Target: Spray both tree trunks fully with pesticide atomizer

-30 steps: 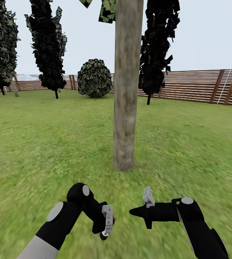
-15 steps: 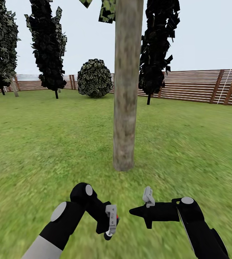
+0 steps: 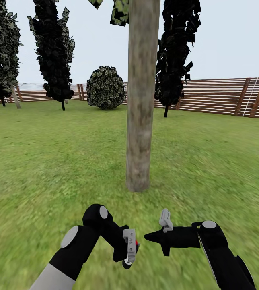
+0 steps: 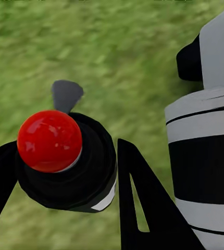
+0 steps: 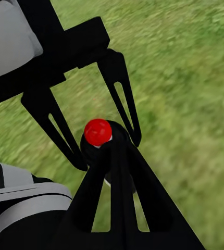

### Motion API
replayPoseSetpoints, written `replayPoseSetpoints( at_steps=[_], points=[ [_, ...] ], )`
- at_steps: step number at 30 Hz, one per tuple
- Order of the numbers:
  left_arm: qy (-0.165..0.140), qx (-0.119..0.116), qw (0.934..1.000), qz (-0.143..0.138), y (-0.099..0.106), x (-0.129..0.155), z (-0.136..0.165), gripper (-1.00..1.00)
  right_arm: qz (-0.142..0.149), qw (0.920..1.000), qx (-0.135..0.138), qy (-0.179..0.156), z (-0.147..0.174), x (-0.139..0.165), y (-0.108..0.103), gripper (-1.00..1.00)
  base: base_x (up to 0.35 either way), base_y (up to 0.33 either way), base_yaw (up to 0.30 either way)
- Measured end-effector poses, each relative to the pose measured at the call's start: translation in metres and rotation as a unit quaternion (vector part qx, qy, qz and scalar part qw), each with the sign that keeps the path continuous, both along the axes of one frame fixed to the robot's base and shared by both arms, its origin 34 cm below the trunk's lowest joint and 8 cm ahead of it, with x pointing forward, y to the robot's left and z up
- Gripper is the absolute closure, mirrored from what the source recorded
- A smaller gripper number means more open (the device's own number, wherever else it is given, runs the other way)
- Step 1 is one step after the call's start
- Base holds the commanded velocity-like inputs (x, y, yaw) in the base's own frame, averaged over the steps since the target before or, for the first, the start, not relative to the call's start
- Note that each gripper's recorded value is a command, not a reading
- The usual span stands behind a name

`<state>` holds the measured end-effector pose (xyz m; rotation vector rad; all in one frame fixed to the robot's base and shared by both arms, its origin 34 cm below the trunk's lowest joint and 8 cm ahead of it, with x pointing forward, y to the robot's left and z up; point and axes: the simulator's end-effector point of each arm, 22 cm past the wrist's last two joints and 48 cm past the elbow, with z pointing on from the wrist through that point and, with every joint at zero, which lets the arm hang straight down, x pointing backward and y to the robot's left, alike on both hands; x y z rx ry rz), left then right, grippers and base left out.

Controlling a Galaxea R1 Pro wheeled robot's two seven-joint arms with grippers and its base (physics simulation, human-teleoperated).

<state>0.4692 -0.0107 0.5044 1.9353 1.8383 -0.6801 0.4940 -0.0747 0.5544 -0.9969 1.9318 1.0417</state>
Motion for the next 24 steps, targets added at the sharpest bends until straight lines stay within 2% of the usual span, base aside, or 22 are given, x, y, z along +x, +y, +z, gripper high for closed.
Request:
replayPoseSetpoints(
  at_steps=[8,24],
  points=[
    [-0.007,-0.010,0.9999,-0.004,-0.010,0.004,0.010,1.00,0.000,1.0000,0.000,0.000,0.000,0.000,0.000,1.00,0.000,0.000,0.000],
    [-0.012,-0.010,0.9999,-0.005,-0.011,0.008,0.014,1.00,0.000,1.0000,0.000,0.000,0.000,0.000,0.000,1.00,0.000,0.000,0.000]
  ],
)
